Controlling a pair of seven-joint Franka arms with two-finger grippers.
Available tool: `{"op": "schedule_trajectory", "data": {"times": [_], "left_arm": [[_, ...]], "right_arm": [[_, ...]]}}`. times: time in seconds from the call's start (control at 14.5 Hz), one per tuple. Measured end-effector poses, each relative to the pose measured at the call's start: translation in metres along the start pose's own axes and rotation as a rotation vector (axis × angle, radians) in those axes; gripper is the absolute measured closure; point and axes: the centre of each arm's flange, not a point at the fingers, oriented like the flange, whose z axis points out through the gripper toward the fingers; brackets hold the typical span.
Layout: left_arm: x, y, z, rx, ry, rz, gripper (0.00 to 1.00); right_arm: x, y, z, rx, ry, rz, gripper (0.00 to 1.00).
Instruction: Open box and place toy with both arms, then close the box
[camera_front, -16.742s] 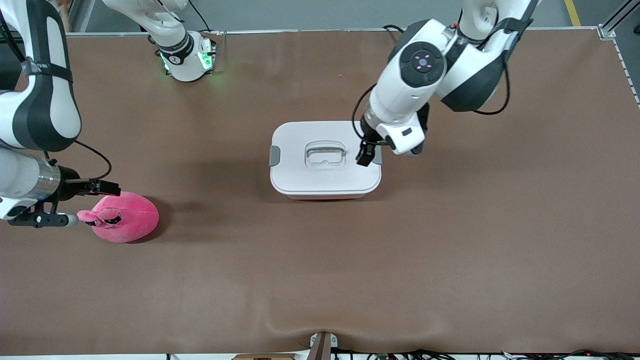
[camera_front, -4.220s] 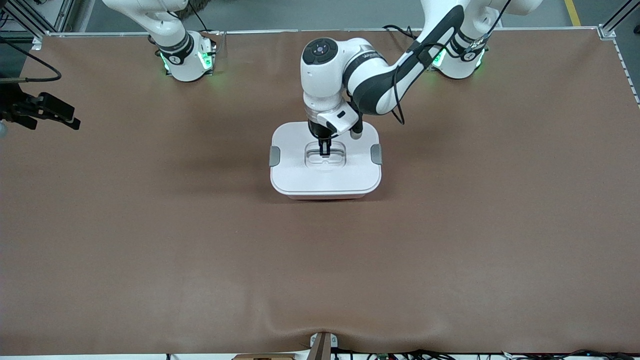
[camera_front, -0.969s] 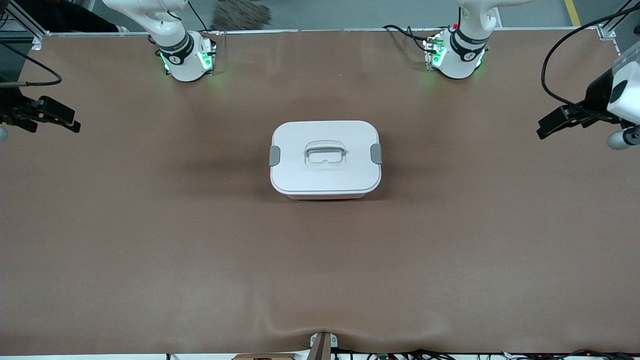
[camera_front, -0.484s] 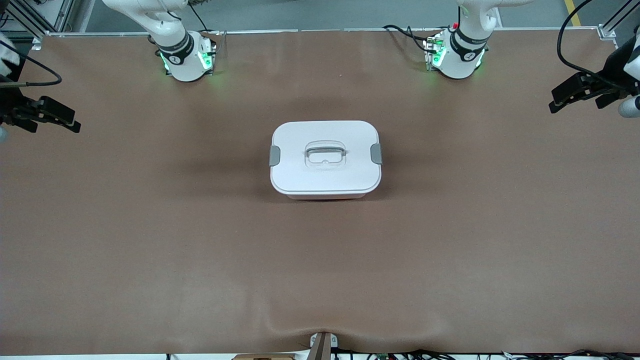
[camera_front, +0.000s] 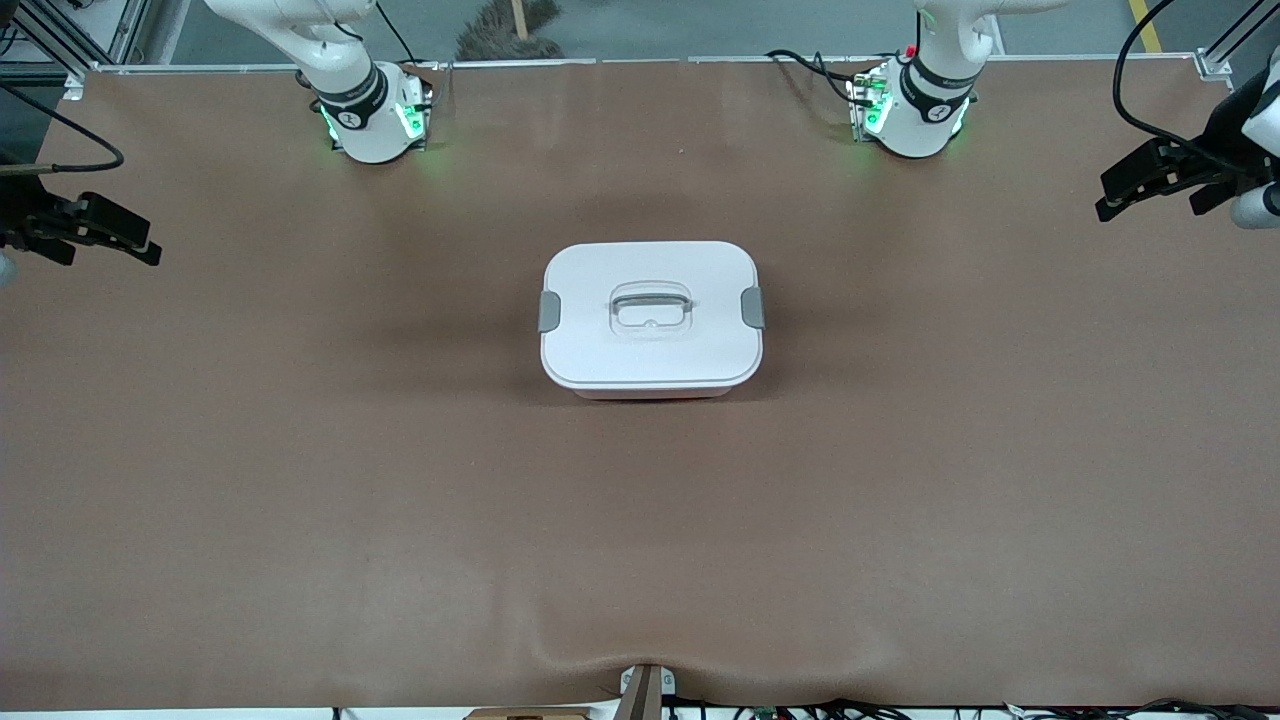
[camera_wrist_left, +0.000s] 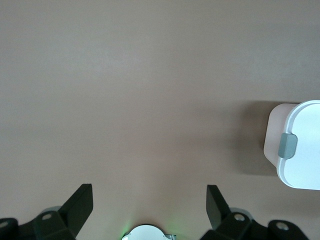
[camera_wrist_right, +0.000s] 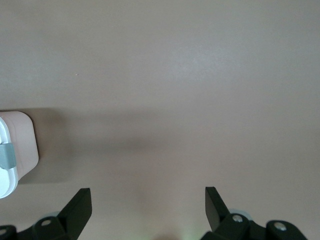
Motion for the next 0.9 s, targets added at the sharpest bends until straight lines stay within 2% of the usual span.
{"op": "schedule_trajectory", "data": {"times": [0.9], "left_arm": [[-0.0013, 0.008, -0.0013, 0.0, 0.025, 0.016, 0.0]], "right_arm": [[0.0012, -0.0002, 0.0017, 0.0, -0.003, 0.0, 0.0]]}}
